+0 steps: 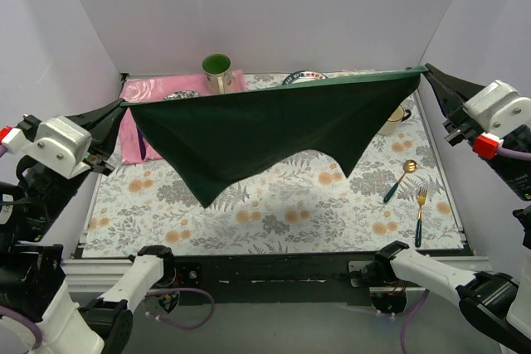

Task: Fold the napkin into a case and place the utensils inside
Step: Flatten out the crumpled napkin at the center of the board.

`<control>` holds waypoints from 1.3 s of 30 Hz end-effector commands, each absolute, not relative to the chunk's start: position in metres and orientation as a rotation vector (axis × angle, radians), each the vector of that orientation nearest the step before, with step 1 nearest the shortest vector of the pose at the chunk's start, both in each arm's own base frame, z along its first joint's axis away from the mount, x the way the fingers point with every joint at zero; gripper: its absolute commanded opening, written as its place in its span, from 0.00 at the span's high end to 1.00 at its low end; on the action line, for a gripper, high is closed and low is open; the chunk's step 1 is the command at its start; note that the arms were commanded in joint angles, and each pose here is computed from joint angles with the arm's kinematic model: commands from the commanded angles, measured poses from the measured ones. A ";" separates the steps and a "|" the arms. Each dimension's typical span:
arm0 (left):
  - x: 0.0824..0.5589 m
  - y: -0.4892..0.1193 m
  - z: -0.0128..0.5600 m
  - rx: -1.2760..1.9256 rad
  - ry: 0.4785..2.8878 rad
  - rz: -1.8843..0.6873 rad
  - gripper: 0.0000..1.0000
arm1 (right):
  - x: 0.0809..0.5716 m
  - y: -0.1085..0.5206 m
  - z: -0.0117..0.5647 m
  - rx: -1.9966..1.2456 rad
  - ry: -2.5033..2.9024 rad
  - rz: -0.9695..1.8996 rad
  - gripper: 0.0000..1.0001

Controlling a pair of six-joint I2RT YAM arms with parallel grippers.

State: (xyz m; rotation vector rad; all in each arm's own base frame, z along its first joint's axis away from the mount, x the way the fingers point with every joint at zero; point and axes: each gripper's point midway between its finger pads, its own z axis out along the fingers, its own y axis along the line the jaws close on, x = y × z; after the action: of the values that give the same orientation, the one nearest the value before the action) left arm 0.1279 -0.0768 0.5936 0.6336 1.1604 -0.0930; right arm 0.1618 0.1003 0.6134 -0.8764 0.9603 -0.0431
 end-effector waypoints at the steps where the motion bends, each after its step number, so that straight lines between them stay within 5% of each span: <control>1: 0.162 -0.070 0.576 0.578 1.312 -0.112 1.00 | 0.172 0.114 0.598 -0.913 1.034 0.023 0.99; 8: 0.227 -0.054 0.534 0.471 1.499 -0.071 1.00 | 0.225 0.140 0.537 -0.939 1.243 0.062 0.99; 20: 0.385 -0.061 0.352 0.494 1.916 -0.109 1.00 | 0.325 0.152 0.303 -1.052 1.728 -0.018 0.99; 28: 0.458 -0.153 0.210 0.661 2.122 -0.114 1.00 | 0.358 0.088 0.171 -0.983 2.063 -0.020 0.99; 39: 0.491 -0.261 0.151 0.727 2.195 -0.340 1.00 | 0.350 0.054 0.107 -0.949 2.357 0.026 0.99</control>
State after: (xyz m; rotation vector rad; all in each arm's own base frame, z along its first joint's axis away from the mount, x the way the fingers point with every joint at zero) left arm 0.4746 -0.2418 0.1007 0.7960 2.3027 -0.2495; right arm 0.3463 0.0690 0.0974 -1.0004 2.3444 0.0368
